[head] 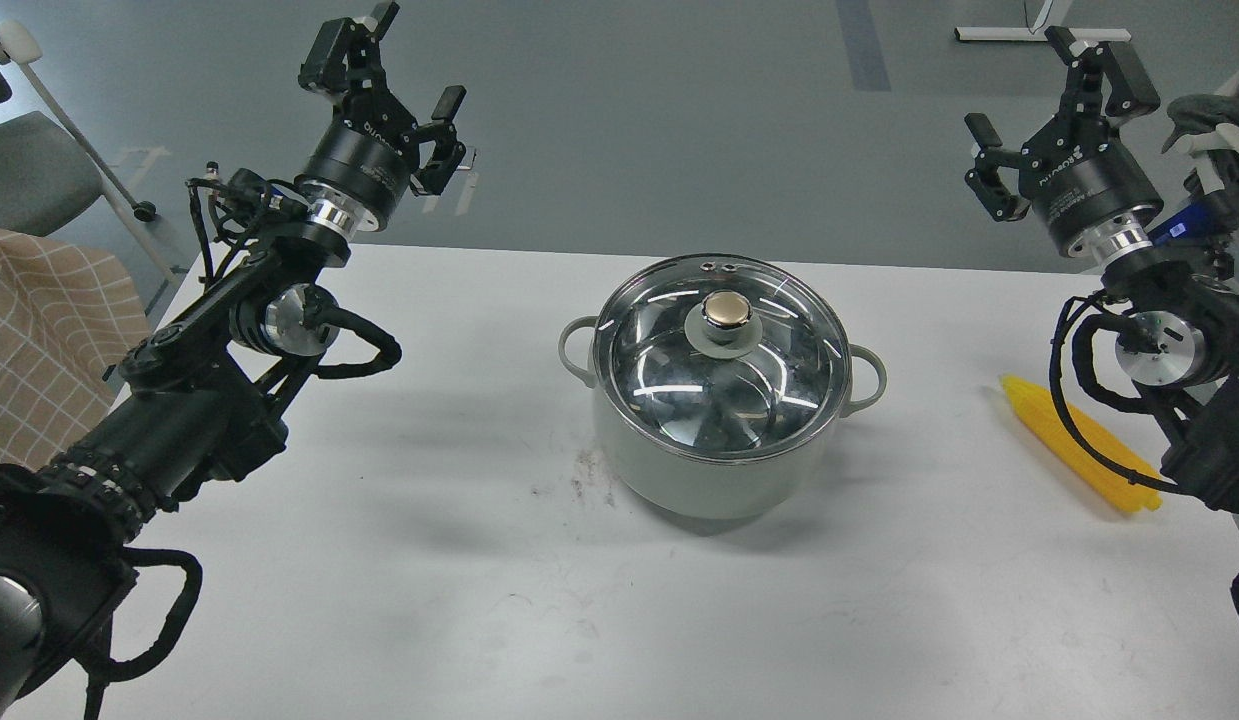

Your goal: Open pot and put corn in

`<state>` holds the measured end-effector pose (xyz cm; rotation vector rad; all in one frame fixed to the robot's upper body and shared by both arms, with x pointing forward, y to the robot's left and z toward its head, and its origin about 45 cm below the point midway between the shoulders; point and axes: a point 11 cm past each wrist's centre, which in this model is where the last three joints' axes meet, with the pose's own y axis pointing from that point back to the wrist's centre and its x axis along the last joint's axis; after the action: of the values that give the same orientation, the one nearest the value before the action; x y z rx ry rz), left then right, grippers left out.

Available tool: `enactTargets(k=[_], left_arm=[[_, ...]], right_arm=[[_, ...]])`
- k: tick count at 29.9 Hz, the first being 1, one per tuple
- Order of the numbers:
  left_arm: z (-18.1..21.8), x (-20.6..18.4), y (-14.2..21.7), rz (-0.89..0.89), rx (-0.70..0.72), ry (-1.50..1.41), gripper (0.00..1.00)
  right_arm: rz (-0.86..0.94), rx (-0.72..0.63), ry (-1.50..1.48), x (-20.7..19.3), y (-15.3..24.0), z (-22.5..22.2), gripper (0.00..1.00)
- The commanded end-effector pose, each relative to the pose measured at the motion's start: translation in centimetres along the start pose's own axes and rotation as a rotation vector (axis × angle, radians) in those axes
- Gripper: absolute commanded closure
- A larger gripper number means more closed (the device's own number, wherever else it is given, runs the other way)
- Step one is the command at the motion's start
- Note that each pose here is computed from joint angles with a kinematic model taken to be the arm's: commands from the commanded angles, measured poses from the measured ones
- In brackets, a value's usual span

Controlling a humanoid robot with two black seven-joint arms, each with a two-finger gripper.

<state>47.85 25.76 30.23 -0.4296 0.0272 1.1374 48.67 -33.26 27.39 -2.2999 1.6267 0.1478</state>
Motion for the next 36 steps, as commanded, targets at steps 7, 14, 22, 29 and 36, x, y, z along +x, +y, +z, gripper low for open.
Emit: enactTargets(k=[7,14,22,29,36], left_arm=[[6.7,-9.8,-0.2,-0.502,-0.082,-0.603,0.02],[3.4,-14.8,1.4,-0.817,-0.091,-1.305,0.02],[-3.9,-19.4,1.8,-1.079,-0.171,-1.631,0.03],[-7.5,-20.5,1.5,-1.129,-0.120,-1.607,0.03],[-10.2,-18.5,1.7,-1.150,-0.006,-1.621,0.04]], right_arm=[[0.018,-0.009,0.049,2.3,2.6,-1.7,0.00],[0.053,-0.008,0.061,3.9,4.6,-2.4,0.00],[0.073,0.004,0.043,4.4,5.3,-2.3,0.00],[0.090,0.009,0.032,4.8,6.0,-2.2,0.00],[0.084,0.009,0.029,4.6,6.1,-2.1,0.00]])
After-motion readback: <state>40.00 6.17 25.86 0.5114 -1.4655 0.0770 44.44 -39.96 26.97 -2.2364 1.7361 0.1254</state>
